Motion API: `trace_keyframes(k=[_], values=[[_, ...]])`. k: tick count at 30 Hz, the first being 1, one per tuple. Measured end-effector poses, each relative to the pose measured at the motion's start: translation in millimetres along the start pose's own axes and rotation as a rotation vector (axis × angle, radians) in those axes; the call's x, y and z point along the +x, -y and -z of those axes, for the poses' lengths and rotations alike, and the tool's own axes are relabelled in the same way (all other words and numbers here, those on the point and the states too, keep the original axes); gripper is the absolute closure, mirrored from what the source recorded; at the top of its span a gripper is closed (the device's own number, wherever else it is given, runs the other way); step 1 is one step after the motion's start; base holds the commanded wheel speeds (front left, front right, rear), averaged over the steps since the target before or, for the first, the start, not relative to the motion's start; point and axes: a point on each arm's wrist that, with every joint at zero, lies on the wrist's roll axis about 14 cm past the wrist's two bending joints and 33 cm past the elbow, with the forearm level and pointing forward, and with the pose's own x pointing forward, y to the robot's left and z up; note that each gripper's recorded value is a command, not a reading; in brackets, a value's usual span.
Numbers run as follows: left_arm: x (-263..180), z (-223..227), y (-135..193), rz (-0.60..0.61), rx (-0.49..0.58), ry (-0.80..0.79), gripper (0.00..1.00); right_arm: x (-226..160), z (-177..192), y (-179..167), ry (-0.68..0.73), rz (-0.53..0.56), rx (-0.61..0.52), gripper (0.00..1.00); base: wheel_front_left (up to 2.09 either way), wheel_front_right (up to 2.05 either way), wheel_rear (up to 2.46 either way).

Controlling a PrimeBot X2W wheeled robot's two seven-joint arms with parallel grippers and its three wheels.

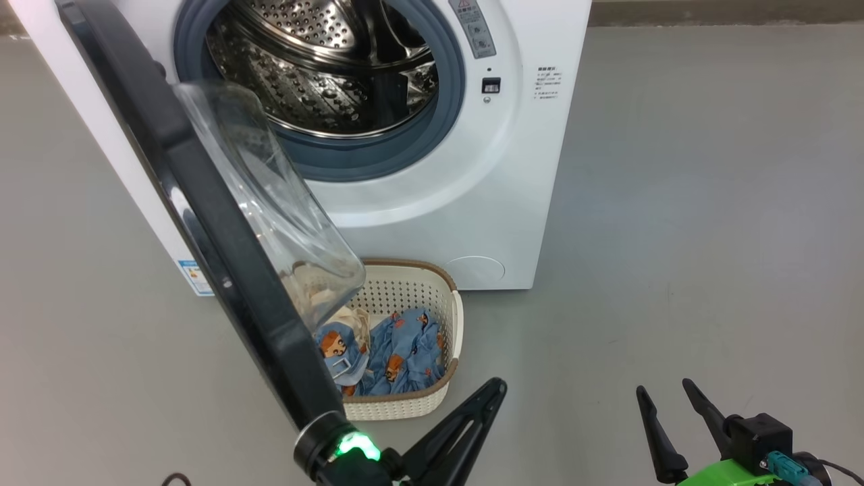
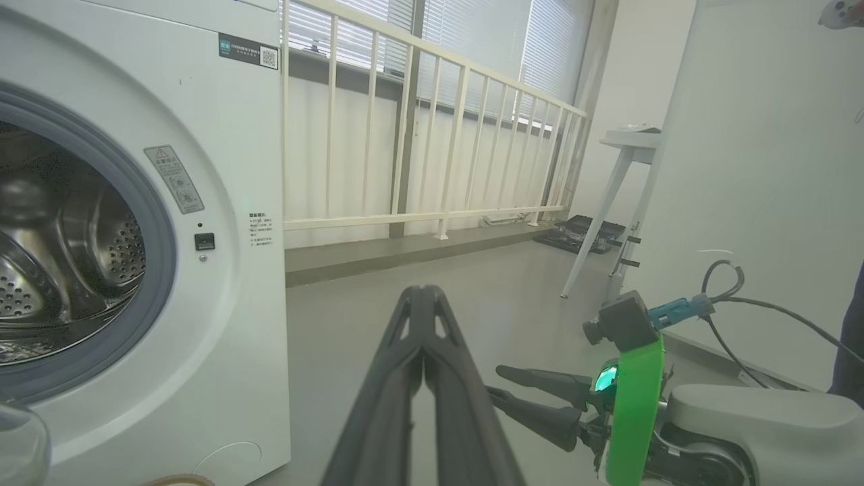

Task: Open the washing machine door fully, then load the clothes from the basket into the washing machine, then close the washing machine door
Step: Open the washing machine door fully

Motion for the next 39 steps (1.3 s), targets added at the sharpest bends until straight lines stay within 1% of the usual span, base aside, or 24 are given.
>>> trace_keyframes(k=[6, 10, 14, 19, 24, 31, 39], values=[[-12.0, 25.2, -18.3, -0.070, -0.011, -0.080, 1.00, 2.6, 5.4, -0.8, -0.017, -0.007, 0.000, 0.00, 0.00, 0.00, 0.00], [-20.8, 37.5, -38.2, -0.134, -0.005, -0.123, 1.00, 4.4, 8.0, -2.0, -0.025, -0.011, 0.000, 0.00, 0.00, 0.00, 0.00], [-35.4, 49.6, -63.8, -0.229, -0.001, -0.166, 1.00, 6.5, 9.5, -3.4, -0.030, -0.016, 0.001, 0.00, 0.00, 0.00, 0.00], [-45.3, 51.8, -89.3, -0.323, 0.006, -0.173, 1.00, 9.0, 9.5, -4.5, -0.030, -0.019, 0.003, 0.00, 0.00, 0.00, 0.00], [-51.4, 52.1, -106.3, -0.380, 0.020, -0.177, 1.00, 12.3, 8.5, -5.1, -0.027, -0.022, 0.006, 0.00, 0.00, 0.00, 0.00], [-48.8, 54.1, -116.6, -0.397, 0.029, -0.182, 1.00, 14.1, 12.4, -4.0, -0.037, -0.015, 0.031, 0.00, 0.00, 0.00, 0.00], [-45.5, 54.3, -117.8, -0.402, 0.021, -0.175, 1.00, 14.3, 15.9, -4.0, -0.047, -0.014, 0.036, 0.00, 0.00, 0.00, 0.00]])
